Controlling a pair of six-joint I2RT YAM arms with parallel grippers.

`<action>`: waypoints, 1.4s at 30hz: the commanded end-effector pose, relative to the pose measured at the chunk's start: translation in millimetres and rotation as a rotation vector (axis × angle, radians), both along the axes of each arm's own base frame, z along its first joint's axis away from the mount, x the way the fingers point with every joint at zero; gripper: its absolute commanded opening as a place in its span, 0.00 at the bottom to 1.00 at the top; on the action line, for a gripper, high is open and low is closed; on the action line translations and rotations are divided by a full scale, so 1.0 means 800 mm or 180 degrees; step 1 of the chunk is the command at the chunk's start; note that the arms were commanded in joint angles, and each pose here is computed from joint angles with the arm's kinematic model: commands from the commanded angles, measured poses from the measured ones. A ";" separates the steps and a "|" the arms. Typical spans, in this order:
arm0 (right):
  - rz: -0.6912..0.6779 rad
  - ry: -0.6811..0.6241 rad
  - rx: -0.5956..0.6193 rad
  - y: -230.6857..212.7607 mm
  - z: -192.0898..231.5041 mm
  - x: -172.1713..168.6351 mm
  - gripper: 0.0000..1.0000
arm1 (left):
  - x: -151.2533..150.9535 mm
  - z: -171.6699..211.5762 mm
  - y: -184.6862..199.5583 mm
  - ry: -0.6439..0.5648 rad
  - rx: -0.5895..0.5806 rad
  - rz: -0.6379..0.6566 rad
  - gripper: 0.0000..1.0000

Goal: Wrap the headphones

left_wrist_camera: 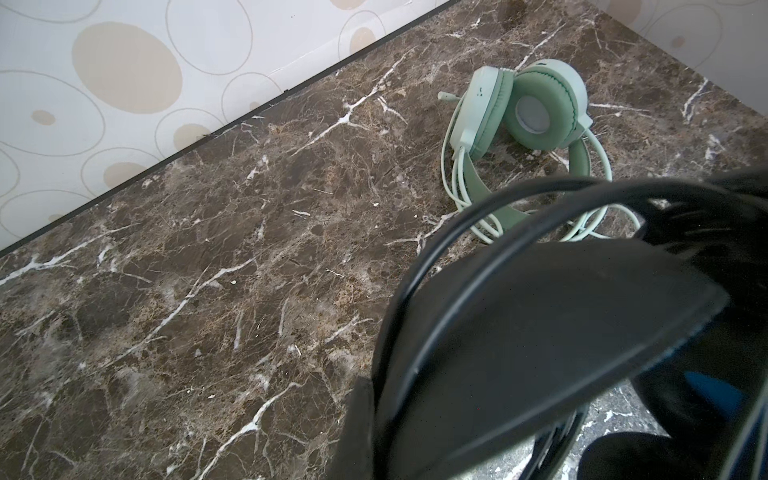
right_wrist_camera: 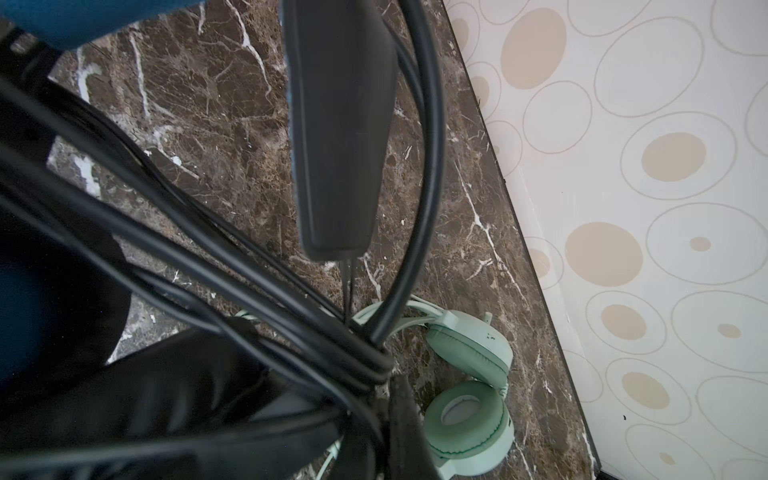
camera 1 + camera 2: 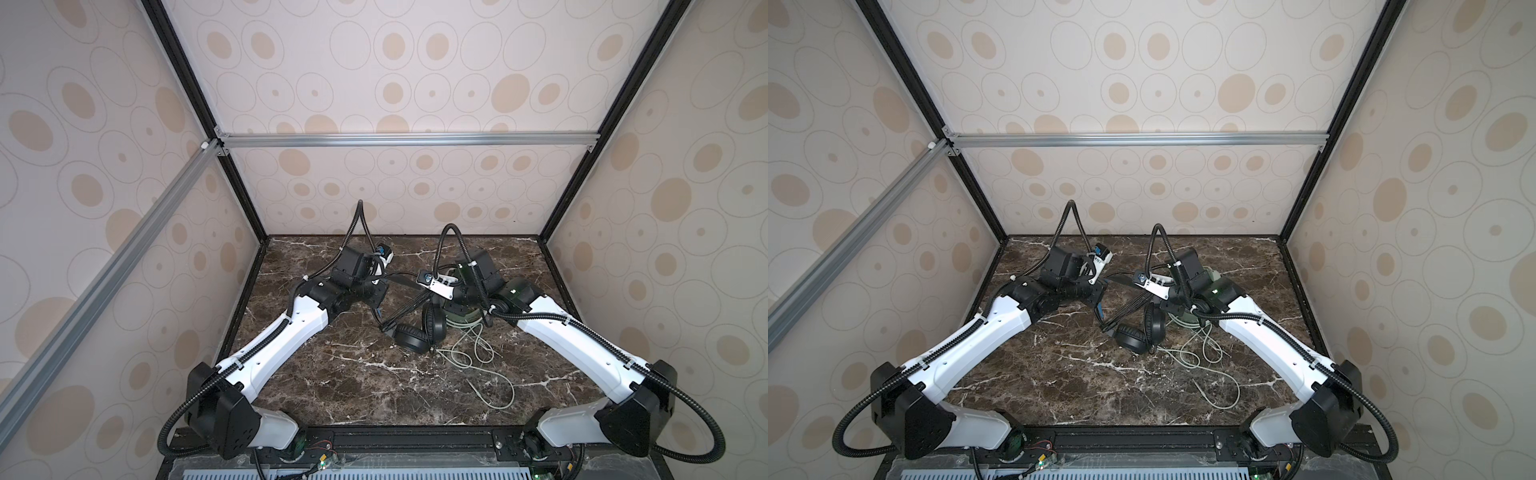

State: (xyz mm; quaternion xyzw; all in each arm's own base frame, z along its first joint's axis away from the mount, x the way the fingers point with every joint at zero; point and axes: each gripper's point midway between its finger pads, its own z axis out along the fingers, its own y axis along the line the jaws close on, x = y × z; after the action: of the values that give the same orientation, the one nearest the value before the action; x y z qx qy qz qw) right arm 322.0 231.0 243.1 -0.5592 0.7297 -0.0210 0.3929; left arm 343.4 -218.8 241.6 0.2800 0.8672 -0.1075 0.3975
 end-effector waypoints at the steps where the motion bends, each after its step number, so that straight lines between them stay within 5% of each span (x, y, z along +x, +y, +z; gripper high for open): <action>1: -0.0332 0.0185 -0.0081 -0.026 -0.018 0.010 0.02 | -0.005 0.045 -0.008 -0.0199 -0.0217 -0.0149 0.00; 12: -0.0580 0.0334 0.0033 -0.021 -0.036 0.030 0.03 | -0.002 0.041 -0.008 -0.0178 -0.0189 -0.0127 0.00; 30: -0.0271 0.0087 0.0510 -0.004 0.006 0.012 0.25 | 0.007 0.033 -0.001 -0.0172 -0.0043 -0.0021 0.00; 42: -0.0520 0.0209 0.0608 -0.032 -0.019 0.010 0.56 | 0.014 0.018 0.005 -0.0023 0.0058 0.0118 0.00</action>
State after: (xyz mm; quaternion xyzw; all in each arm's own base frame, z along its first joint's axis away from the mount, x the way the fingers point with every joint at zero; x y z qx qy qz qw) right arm 329.8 211.2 223.5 -0.4739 0.7818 0.0297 0.4042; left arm 347.8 -211.1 226.8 0.2792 0.8820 -0.0764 0.3719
